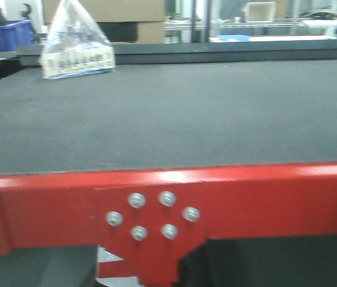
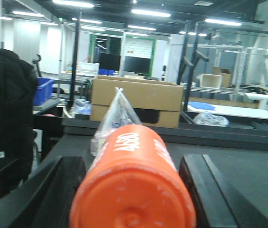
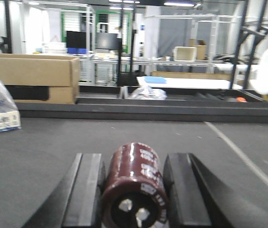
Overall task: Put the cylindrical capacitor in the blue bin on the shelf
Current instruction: 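Drive the base away from the table along the red frame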
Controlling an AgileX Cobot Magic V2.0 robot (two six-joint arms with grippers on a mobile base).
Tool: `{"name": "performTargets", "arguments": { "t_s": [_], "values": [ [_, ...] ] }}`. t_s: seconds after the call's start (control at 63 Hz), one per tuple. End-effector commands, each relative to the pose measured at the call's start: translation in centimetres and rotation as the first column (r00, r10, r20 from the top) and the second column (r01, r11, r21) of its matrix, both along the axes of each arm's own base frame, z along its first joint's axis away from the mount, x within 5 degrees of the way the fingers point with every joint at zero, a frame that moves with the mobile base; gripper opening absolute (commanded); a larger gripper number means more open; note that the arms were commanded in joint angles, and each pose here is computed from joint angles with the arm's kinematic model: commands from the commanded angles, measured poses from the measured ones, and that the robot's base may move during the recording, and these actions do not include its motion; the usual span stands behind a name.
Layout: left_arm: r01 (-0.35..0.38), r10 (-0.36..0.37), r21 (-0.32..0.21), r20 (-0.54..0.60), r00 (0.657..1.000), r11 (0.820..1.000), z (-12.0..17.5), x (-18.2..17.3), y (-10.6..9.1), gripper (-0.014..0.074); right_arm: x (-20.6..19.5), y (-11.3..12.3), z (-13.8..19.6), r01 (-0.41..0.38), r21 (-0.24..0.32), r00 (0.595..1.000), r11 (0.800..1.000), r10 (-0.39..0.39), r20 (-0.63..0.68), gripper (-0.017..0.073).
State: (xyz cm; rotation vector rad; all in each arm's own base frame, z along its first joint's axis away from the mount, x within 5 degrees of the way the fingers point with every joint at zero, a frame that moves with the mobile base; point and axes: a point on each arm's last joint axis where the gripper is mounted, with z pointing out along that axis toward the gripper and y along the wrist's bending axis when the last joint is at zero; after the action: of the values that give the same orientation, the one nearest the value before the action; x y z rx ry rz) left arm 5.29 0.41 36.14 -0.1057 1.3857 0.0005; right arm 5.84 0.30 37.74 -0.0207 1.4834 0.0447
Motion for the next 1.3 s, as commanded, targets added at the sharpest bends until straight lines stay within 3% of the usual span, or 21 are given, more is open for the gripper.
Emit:
{"name": "performTargets", "arguments": {
  "t_s": [0.0, 1.286],
  "values": [
    [-0.001, 0.001, -0.004, 0.024, 1.0, 1.0, 0.24, -0.11, 0.0, -0.0111, -0.13, -0.02, 0.24, 0.002, -0.004, 0.999, 1.0, -0.002, 0.033, -0.0165],
    [-0.001, 0.001, -0.004, 0.024, 1.0, 1.0, 0.24, -0.11, 0.0, -0.0111, -0.13, -0.02, 0.24, 0.002, -0.004, 0.999, 1.0, -0.002, 0.033, -0.0165]
  ]
}}
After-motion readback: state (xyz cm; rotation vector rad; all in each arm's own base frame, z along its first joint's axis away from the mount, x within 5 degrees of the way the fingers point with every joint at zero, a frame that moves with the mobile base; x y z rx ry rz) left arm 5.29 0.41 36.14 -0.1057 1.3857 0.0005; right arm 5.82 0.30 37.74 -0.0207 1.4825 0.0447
